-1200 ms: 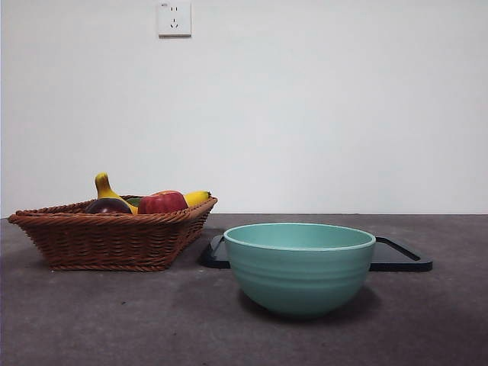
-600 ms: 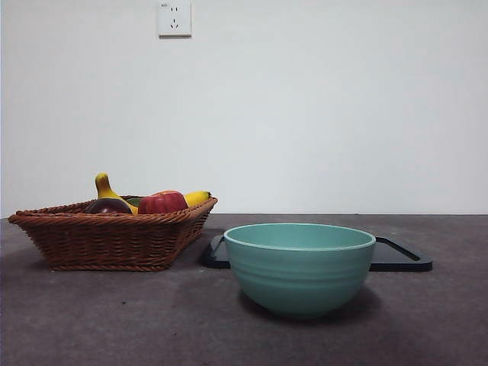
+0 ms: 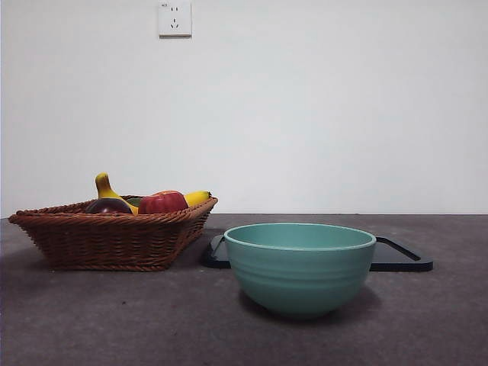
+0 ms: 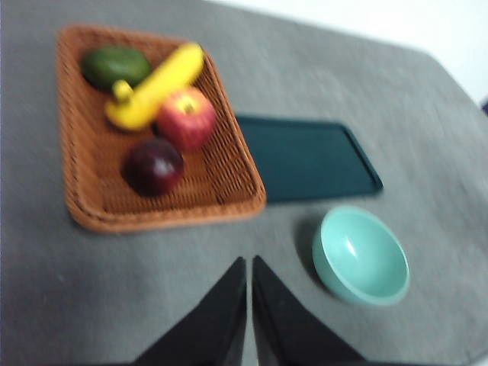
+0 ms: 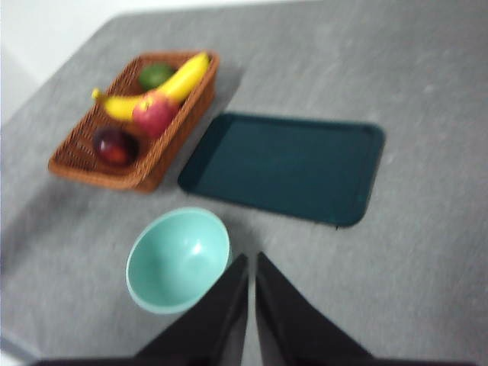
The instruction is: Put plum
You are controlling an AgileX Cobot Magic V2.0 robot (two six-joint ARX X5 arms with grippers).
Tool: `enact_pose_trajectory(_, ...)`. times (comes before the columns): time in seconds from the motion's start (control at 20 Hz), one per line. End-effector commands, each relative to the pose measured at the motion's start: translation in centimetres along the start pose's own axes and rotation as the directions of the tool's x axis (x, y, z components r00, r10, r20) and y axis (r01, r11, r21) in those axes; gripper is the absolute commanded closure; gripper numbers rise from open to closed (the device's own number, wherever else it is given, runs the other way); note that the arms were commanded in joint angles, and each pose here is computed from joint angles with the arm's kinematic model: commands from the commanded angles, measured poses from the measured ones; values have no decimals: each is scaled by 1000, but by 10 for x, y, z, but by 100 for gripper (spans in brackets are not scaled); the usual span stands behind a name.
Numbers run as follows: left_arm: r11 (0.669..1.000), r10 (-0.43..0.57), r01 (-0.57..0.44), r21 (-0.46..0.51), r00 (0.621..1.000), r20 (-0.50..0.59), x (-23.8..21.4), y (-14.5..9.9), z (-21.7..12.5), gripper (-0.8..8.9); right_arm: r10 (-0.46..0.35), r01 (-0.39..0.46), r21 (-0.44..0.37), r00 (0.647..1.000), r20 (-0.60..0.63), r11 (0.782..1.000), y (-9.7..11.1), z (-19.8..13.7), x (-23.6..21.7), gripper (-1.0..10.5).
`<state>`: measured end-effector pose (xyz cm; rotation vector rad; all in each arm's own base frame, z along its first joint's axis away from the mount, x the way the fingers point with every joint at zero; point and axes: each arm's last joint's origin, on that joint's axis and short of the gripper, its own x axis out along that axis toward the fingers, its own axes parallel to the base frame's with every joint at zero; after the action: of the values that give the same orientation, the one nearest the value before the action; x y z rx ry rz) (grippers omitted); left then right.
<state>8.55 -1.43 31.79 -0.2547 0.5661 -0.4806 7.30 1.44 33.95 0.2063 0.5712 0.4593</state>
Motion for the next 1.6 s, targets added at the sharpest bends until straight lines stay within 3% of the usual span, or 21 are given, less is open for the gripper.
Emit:
enact_pose_trajectory(0.05,997,-18,21,69,999,-41,-2,-4,8,803,25,-28,-59,998,-55,998,2,5,1,941)
enact_pose_trajectory(0.2,997,-29,36,67,994,-103,-1,-4,6,803,46,-55,-70,991,-129,996,1,5,7,941)
enact_pose_trajectory(0.45,997,-28,36,66,994,-109,-1,-4,5,781,66,-79,-80,986,-153,994,3,5,10,939)
enact_pose_trajectory(0.5,997,-28,35,65,994,-110,-1,-4,5,743,68,-81,-81,986,-154,993,3,5,10,906)
enact_pose_trajectory(0.65,998,-27,33,54,994,-109,-1,-4,5,494,68,-81,-77,986,-154,994,3,5,10,607)
enact_pose_trajectory(0.8,998,-27,33,53,994,-110,-1,-4,5,377,68,-81,-77,986,-154,994,3,5,10,566)
enact_pose_trajectory(1.15,999,-26,29,26,993,-112,9,1,14,381,68,-81,-74,986,-154,994,3,5,10,566)
enact_pose_trajectory(1.6,996,54,-38,77,974,-218,78,8,68,385,68,-81,-74,986,-154,994,3,5,10,566)
